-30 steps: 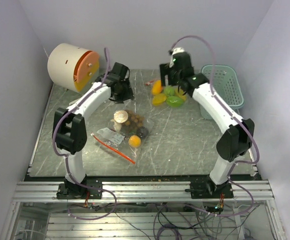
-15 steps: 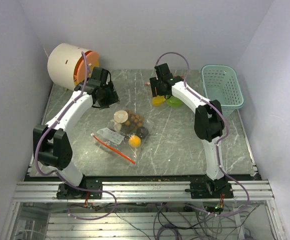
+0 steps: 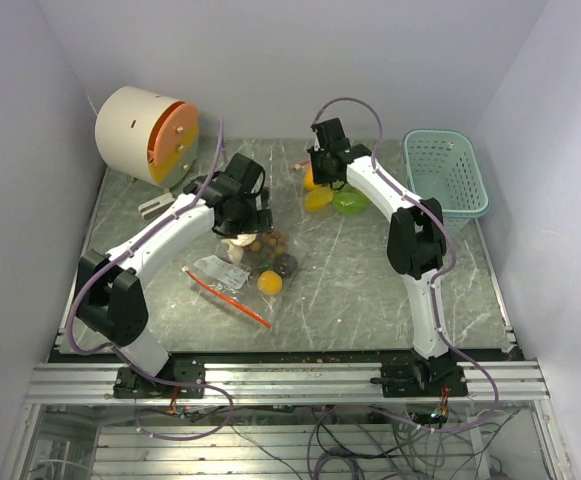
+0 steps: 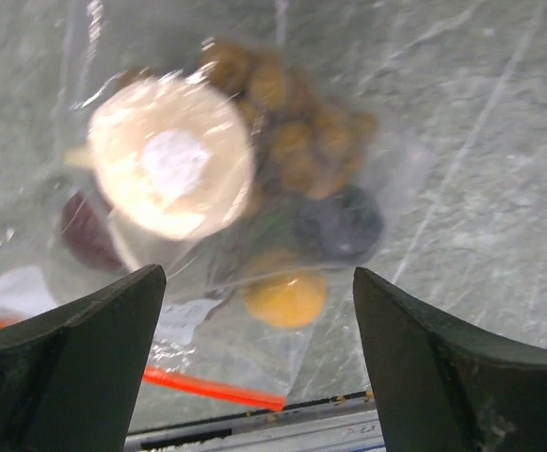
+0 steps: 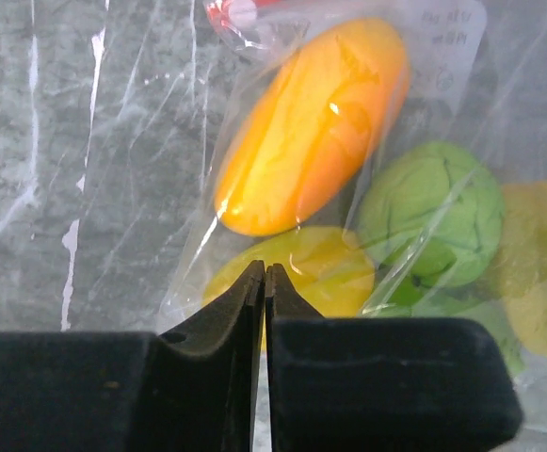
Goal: Open the zip-top bag and remove the fake food
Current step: Pick up the zipper food storage bag at the center of the board.
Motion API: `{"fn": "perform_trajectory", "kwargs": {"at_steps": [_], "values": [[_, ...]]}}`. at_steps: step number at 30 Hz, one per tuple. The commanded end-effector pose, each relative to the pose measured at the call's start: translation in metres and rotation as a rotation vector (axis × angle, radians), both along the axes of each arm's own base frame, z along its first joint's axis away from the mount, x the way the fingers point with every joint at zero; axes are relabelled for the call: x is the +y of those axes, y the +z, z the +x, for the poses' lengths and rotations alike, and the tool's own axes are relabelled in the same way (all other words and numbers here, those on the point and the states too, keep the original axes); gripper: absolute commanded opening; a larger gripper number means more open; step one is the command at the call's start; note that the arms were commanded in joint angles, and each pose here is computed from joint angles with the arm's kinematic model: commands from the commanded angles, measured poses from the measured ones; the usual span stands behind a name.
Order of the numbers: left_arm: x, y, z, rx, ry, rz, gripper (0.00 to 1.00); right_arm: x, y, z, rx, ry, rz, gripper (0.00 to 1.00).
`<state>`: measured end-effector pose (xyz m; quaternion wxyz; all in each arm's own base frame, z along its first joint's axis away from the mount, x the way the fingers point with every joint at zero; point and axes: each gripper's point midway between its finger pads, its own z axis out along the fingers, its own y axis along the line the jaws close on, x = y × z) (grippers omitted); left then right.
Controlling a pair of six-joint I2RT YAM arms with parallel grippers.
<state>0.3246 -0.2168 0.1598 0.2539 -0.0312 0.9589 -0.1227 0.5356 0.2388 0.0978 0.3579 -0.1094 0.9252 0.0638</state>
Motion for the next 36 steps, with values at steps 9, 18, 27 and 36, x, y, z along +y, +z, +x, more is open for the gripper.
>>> {"fn": "perform_trajectory", "kwargs": {"at_steps": [9, 18, 27, 36], "values": [[0.029, -0.029, -0.04, 0.038, 0.014, 0.031, 0.94, -0.003, 0.038, -0.045, 0.01, -0.006, 0.098, 0.25], [0.02, -0.058, -0.02, 0.039, 0.035, 0.049, 0.88, 0.012, 0.046, -0.067, 0.042, 0.032, 0.148, 0.47], [-0.018, -0.093, 0.046, 0.054, -0.01, 0.033, 0.84, 0.015, 0.068, -0.096, 0.02, 0.105, 0.19, 0.44], [0.015, -0.016, 0.072, -0.09, 0.064, -0.07, 0.87, 0.027, 0.058, -0.106, 0.019, 0.2, 0.211, 0.62]]}}
